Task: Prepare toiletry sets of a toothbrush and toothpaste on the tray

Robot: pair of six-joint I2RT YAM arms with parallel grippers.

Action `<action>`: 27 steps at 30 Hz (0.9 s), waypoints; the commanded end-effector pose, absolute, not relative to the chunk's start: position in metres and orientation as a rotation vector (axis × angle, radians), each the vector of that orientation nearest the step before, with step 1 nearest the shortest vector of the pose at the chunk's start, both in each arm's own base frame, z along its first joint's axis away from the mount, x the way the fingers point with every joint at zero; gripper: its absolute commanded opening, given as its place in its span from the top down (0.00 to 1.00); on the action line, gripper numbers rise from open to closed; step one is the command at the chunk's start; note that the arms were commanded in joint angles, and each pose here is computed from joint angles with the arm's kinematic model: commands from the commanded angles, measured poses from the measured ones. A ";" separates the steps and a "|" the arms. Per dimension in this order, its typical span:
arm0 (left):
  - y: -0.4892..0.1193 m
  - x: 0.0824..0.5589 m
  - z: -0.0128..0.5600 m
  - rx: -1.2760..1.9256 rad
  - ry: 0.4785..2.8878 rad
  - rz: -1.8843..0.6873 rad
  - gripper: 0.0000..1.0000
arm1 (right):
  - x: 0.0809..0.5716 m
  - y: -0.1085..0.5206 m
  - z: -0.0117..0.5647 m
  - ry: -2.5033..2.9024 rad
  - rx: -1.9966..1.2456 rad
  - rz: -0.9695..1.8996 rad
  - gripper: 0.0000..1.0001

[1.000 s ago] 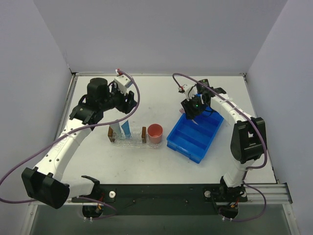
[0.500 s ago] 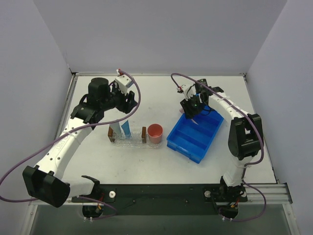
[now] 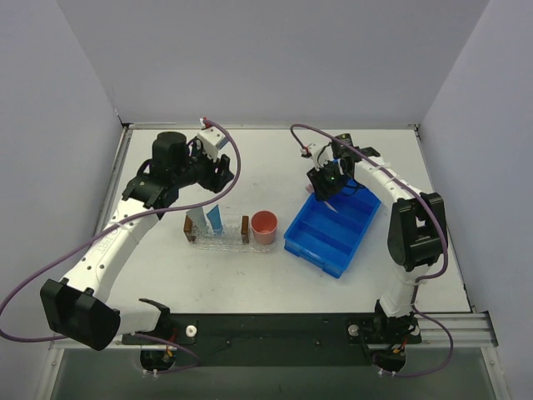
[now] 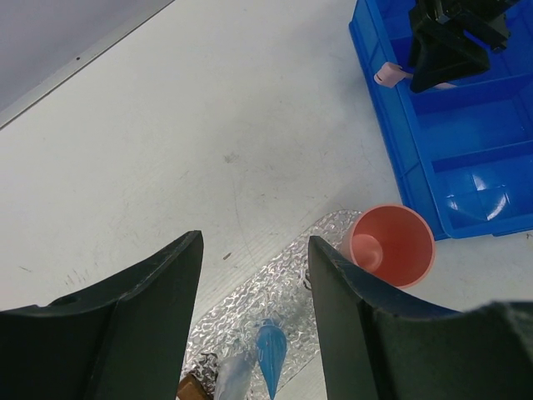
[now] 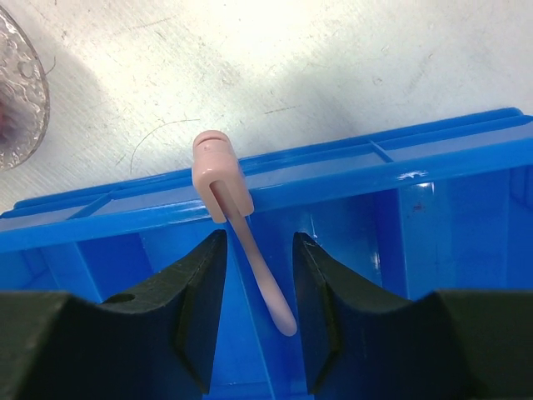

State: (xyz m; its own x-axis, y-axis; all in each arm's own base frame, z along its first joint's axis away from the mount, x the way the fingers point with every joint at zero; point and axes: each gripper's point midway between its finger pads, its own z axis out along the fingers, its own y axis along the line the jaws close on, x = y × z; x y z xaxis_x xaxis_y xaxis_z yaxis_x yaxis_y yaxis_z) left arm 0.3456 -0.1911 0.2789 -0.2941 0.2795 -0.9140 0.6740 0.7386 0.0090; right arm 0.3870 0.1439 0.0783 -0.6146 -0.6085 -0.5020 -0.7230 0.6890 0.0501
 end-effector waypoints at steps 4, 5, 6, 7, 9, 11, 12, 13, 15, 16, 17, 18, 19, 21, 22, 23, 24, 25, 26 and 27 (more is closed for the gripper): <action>-0.194 0.352 0.302 0.733 1.821 -0.457 0.37 | 0.399 0.148 0.084 2.415 -1.041 0.368 0.67; -0.194 0.352 0.301 0.734 1.821 -0.457 0.37 | 0.399 0.149 0.084 2.414 -1.039 0.368 0.67; -0.194 0.352 0.301 0.732 1.823 -0.459 0.37 | 0.400 0.149 0.084 2.414 -1.039 0.368 0.68; -0.194 0.352 0.302 0.731 1.820 -0.458 0.37 | 0.399 0.148 0.084 2.418 -1.037 0.369 0.67; -0.194 0.352 0.301 0.731 1.823 -0.457 0.37 | 0.398 0.148 0.083 2.419 -1.039 0.370 0.68; -0.194 0.352 0.300 0.732 1.824 -0.459 0.37 | 0.397 0.148 0.080 2.426 -1.042 0.369 0.68; -0.194 0.351 0.301 0.732 1.822 -0.460 0.37 | 0.397 0.147 0.080 2.426 -1.042 0.369 0.68; -0.194 0.351 0.301 0.732 1.822 -0.460 0.37 | 0.396 0.147 0.079 2.428 -1.043 0.370 0.69; -0.194 0.351 0.300 0.731 1.823 -0.461 0.37 | 0.395 0.147 0.078 2.432 -1.044 0.373 0.69; -0.194 0.351 0.300 0.731 1.825 -0.461 0.37 | 0.395 0.148 0.077 2.432 -1.046 0.374 0.69; -0.194 0.352 0.301 0.732 1.822 -0.460 0.37 | 0.395 0.148 0.078 2.430 -1.045 0.373 0.69; -0.194 0.352 0.301 0.732 1.823 -0.459 0.37 | 0.395 0.148 0.077 2.432 -1.046 0.374 0.70; -0.194 0.352 0.300 0.734 1.825 -0.459 0.37 | 0.395 0.148 0.077 2.431 -1.047 0.371 0.70; -0.194 0.352 0.299 0.735 1.826 -0.460 0.37 | 0.396 0.148 0.077 2.431 -1.047 0.371 0.73; -0.194 0.351 0.298 0.733 1.830 -0.459 0.37 | 0.396 0.148 0.078 2.430 -1.045 0.373 0.73; -0.194 0.352 0.298 0.733 1.828 -0.461 0.37 | 0.396 0.148 0.078 2.430 -1.045 0.373 0.74; -0.194 0.352 0.298 0.732 1.829 -0.462 0.37 | 0.395 0.148 0.077 2.432 -1.046 0.374 0.75; -0.194 0.351 0.297 0.730 1.830 -0.461 0.37 | 0.395 0.148 0.077 2.433 -1.046 0.376 0.75; -0.194 0.351 0.298 0.731 1.828 -0.460 0.37 | 0.394 0.148 0.076 2.436 -1.047 0.377 0.75; -0.193 0.351 0.298 0.731 1.826 -0.460 0.37 | 0.394 0.148 0.076 2.436 -1.047 0.377 0.76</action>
